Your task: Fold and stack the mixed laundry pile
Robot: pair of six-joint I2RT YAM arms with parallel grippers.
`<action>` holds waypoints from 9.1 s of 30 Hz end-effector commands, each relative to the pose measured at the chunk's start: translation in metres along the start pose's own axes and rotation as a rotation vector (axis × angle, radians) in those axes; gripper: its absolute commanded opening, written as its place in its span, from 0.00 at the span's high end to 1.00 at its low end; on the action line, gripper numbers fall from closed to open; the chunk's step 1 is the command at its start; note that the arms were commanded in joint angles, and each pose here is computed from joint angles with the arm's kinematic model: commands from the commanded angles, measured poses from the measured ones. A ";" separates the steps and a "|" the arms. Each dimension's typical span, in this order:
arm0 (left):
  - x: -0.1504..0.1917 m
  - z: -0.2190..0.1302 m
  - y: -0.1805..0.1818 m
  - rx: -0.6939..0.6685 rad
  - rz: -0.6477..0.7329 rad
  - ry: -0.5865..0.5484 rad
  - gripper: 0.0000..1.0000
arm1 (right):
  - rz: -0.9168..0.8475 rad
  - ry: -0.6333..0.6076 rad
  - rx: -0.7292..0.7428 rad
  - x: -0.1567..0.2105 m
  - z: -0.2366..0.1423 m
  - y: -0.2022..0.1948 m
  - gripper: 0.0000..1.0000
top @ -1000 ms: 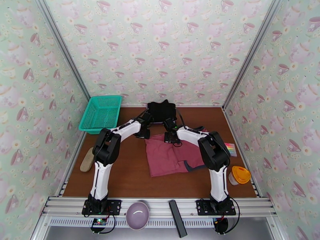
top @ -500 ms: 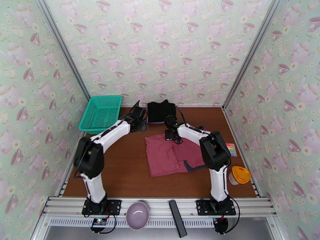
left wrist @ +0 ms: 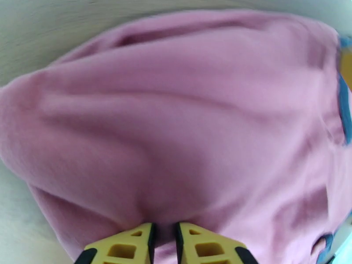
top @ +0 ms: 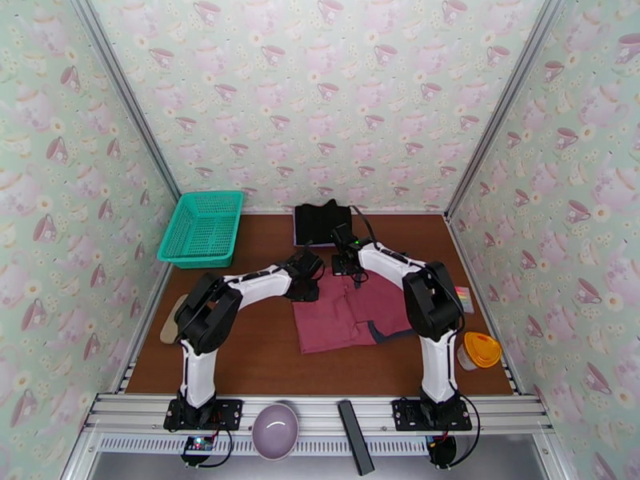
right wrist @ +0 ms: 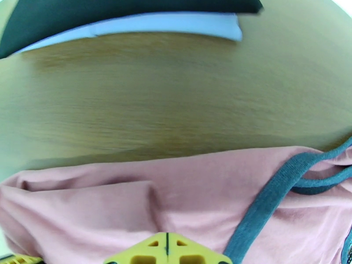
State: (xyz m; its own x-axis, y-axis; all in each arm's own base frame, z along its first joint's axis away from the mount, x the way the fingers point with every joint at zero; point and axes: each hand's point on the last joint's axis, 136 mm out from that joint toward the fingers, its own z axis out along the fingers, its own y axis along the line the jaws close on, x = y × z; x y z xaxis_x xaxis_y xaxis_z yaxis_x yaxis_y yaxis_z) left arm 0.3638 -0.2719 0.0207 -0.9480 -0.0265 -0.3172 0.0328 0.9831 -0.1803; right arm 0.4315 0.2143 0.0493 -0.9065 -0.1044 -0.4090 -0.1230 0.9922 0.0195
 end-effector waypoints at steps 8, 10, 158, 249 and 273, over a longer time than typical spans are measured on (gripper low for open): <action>-0.047 0.009 0.082 -0.259 0.074 0.012 0.77 | 0.197 0.108 -0.144 0.060 0.048 0.036 1.00; -0.066 0.009 0.087 -0.272 0.098 -0.009 0.77 | 0.246 0.098 -0.172 0.065 0.049 0.049 1.00; 0.198 -0.083 -0.078 0.271 1.639 -0.164 1.00 | 0.013 -0.470 0.044 0.043 -0.222 -0.112 0.13; 0.075 -0.224 0.006 0.087 1.311 -0.568 1.00 | -1.138 -0.533 0.304 0.095 -0.191 0.025 1.00; -0.181 -0.083 -0.019 0.034 1.290 -0.547 1.00 | -0.752 -0.514 0.465 -0.108 -0.087 -0.043 1.00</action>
State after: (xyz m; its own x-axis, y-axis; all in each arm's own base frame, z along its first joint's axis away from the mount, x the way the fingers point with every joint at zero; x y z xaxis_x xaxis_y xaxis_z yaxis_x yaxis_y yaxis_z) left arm 0.4842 -0.2599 0.1468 -0.0886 0.8123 -0.5765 0.8026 0.4010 0.4417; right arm 0.4809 0.1721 0.1682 -0.3687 -0.8089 -0.4579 -0.3476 0.5769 -0.7392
